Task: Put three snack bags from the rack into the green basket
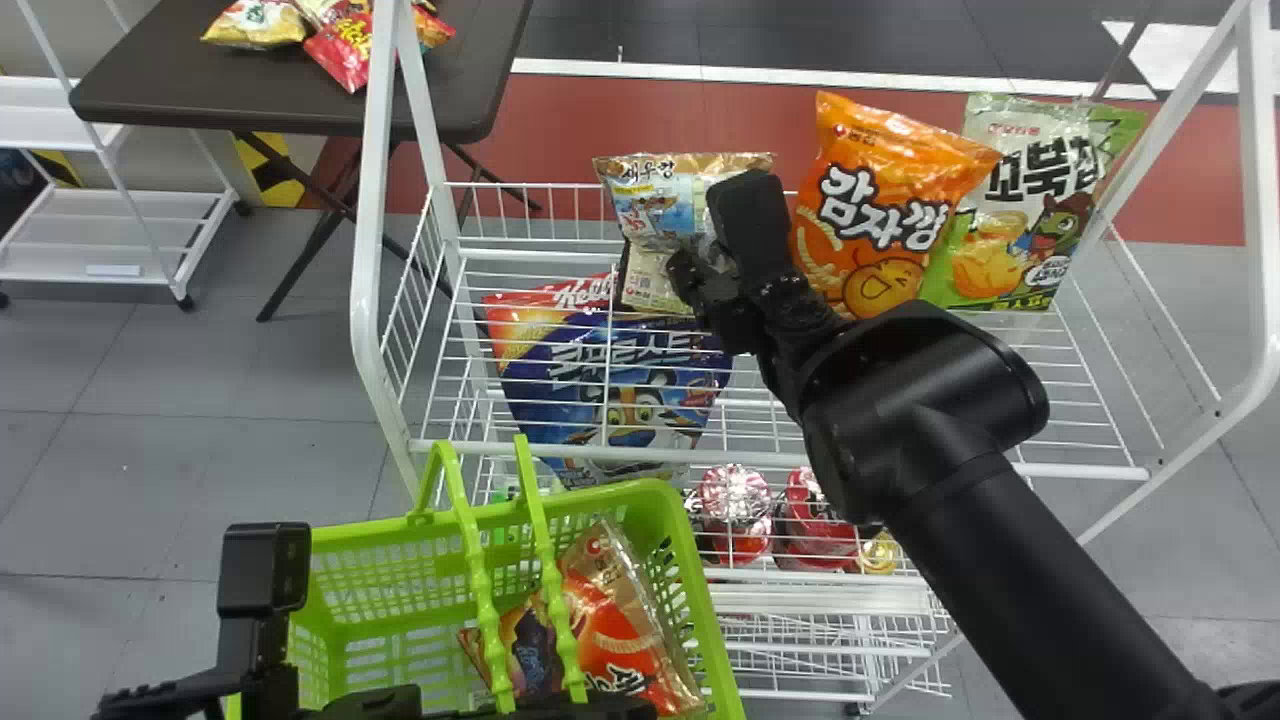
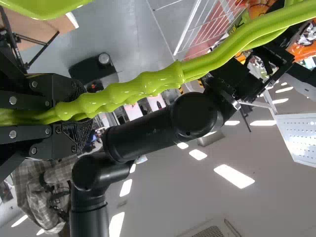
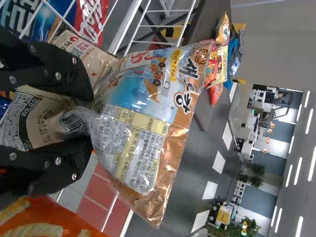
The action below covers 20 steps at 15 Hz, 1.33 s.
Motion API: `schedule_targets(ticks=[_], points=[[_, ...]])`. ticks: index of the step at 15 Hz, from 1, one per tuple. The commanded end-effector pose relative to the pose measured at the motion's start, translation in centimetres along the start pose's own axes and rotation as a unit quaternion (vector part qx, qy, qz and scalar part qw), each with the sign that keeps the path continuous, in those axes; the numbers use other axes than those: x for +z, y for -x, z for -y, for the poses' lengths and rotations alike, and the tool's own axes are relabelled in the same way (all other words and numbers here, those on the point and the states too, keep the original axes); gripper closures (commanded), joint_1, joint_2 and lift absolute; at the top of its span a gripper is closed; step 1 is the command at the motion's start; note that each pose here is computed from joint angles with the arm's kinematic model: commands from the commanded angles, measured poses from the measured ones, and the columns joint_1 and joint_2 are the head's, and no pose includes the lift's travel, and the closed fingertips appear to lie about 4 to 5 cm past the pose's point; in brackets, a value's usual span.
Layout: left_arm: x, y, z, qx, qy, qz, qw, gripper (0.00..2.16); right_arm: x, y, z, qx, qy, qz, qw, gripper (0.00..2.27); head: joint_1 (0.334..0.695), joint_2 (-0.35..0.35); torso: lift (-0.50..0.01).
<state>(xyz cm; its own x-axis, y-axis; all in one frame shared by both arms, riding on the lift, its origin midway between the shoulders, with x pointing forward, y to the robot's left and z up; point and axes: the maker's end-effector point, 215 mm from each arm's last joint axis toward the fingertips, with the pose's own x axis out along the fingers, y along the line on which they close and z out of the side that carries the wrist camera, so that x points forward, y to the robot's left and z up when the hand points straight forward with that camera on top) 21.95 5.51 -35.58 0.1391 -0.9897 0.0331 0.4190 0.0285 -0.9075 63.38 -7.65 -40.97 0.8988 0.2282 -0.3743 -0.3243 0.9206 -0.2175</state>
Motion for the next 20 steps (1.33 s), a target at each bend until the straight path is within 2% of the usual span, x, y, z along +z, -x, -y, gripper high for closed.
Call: schedule_targets(ticks=[1, 5, 9, 12, 15, 18, 20], points=[[0.1, 0.1, 0.0, 0.000, 0.000, 0.003, 1.0000, 2.15, 1.1, 1.8, 0.2, 0.004, -0.010, 0.022, 1.000, 2.25, 0.695, -0.029, 0.000], [0.6, 0.8, -0.1, 0.001, 0.002, 0.013, 0.9999, 2.15, 3.7, 7.0, -0.4, 0.029, -0.020, 0.043, 0.998, 2.25, 0.695, -0.021, 0.000], [1.3, 1.4, -0.3, 0.007, -0.001, 0.023, 0.9997, 2.15, 0.6, 13.8, -0.6, 0.062, -0.025, -0.044, 0.997, 2.25, 0.695, -0.019, 0.000], [2.0, 1.6, -1.0, 0.011, 0.000, 0.030, 0.9995, 2.15, -3.5, 18.9, -2.1, 0.114, -0.040, -0.125, 0.985, 2.25, 0.695, -0.044, 0.000], [2.0, 1.4, -1.0, 0.009, 0.002, 0.029, 0.9995, 2.15, -5.8, 23.4, -2.9, 0.136, -0.026, -0.180, 0.974, 2.25, 0.695, -0.060, 0.000], [2.1, 1.2, -1.0, 0.007, 0.001, 0.028, 0.9996, 2.15, -6.3, 27.6, -5.2, 0.188, -0.036, -0.212, 0.958, 2.25, 0.695, -0.085, 0.000], [2.0, 1.0, -0.9, 0.006, 0.004, 0.025, 0.9997, 2.15, -4.6, 28.8, -7.1, 0.219, -0.038, -0.193, 0.956, 2.25, 0.695, -0.081, 0.000]])
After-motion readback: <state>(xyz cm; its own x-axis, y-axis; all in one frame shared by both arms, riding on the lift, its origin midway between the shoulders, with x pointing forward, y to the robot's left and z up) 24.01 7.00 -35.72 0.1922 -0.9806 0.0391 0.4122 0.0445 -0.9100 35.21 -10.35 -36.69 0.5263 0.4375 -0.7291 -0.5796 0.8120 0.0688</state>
